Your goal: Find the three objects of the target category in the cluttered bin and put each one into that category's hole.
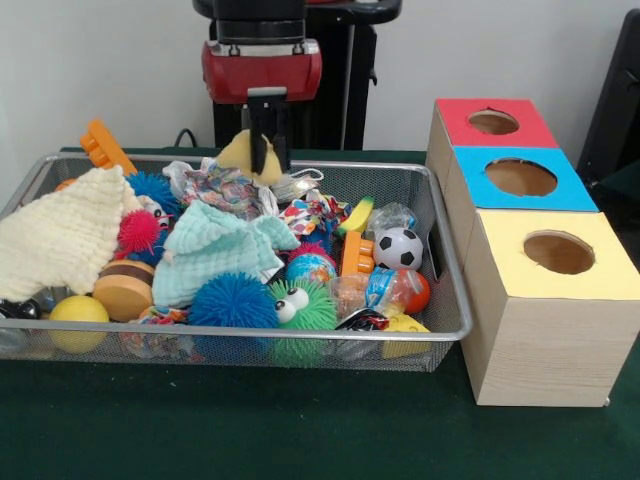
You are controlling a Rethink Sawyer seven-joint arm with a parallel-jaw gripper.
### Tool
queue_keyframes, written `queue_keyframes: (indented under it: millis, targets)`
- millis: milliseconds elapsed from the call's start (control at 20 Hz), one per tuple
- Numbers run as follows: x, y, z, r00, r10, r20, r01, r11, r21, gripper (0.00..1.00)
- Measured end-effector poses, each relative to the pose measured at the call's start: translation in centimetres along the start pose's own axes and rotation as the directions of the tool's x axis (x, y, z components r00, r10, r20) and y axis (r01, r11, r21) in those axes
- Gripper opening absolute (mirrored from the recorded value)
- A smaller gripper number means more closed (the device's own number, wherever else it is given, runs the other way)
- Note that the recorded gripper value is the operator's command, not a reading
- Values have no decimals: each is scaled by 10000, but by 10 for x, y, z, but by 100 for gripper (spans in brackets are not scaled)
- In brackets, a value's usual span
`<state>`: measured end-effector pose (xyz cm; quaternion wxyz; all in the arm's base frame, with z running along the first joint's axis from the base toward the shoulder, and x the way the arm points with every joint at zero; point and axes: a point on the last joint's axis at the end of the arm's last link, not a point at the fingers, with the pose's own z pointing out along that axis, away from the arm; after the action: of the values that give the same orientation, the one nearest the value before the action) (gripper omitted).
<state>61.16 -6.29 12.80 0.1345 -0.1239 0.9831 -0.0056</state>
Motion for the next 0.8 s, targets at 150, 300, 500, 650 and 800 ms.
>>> queue_keyframes:
  millis: [150, 300, 500, 650, 800]
  targets:
    - [-8, 9, -6, 10000, 72, 43, -72, 10000, -15, 0]
    - [-13, 15, -10, 9999, 156, 55, -156, 9999, -14, 0]
    - [-15, 16, -17, 9994, 343, 26, -343, 9994, 70, 0]
    - [-14, 14, -21, 9988, 487, -10, -487, 9987, 151, 0]
    - [-13, 14, -24, 9983, 583, -32, -582, 9981, 194, 0]
